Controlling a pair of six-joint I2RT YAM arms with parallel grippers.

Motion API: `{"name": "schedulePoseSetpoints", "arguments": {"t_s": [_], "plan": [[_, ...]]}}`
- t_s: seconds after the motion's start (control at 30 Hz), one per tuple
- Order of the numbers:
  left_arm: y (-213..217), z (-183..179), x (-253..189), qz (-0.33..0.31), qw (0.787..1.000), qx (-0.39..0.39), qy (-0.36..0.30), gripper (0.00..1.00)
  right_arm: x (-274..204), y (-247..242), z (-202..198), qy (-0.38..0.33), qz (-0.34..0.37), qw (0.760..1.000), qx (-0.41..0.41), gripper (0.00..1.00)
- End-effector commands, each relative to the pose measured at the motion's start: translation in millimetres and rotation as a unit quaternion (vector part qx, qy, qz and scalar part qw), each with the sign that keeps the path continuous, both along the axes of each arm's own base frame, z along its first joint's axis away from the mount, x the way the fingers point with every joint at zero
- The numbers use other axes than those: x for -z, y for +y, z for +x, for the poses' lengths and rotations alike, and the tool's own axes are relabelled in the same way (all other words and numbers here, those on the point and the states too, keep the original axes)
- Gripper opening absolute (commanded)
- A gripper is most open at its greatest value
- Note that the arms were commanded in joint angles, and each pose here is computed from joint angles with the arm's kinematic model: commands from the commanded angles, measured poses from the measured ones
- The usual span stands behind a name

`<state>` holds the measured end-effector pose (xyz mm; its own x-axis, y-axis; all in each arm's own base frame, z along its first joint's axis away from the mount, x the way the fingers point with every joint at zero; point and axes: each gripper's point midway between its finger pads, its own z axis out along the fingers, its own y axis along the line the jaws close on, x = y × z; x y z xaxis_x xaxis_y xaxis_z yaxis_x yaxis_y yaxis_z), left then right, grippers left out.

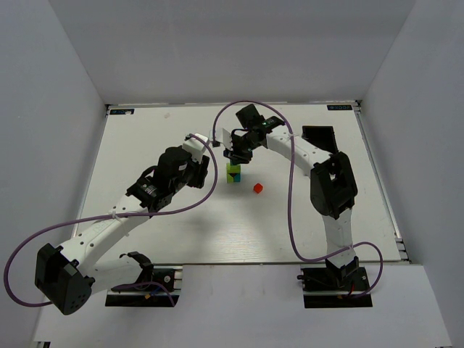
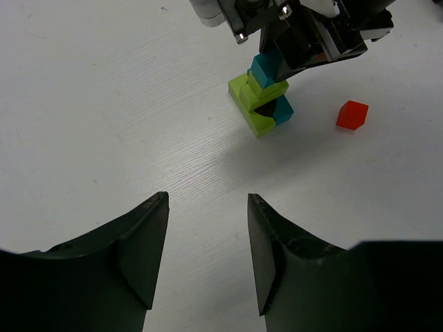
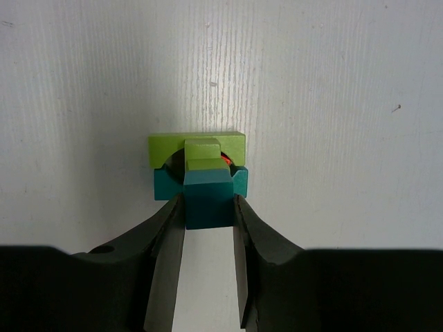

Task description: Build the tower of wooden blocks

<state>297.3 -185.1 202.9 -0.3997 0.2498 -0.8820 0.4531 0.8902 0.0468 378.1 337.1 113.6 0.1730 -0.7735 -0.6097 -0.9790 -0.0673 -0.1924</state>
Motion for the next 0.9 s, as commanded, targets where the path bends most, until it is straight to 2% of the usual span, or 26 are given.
{"name": "schedulePoseSetpoints", "arguments": {"t_s": [0.0, 0.43, 0.87], "plan": [[3.2, -0.6, -10.5, -0.010, 1.000, -0.003, -0.015, 0.60, 5.4, 4.1, 0.2, 0.005, 0.005, 1.000, 0.002, 0.32], [3.2, -0.6, -10.5, -0.010, 1.000, -0.003, -0.015, 0.60, 5.7, 4.7, 1.0, 0.001, 0.004, 1.000, 0.003, 0.36], [3.2, -0.6, -10.5, -0.010, 1.000, -0.003, -0.015, 0.60, 2.4, 3.3, 0.8, 0.000, 0.007, 1.000, 0.005, 0.36]]}}
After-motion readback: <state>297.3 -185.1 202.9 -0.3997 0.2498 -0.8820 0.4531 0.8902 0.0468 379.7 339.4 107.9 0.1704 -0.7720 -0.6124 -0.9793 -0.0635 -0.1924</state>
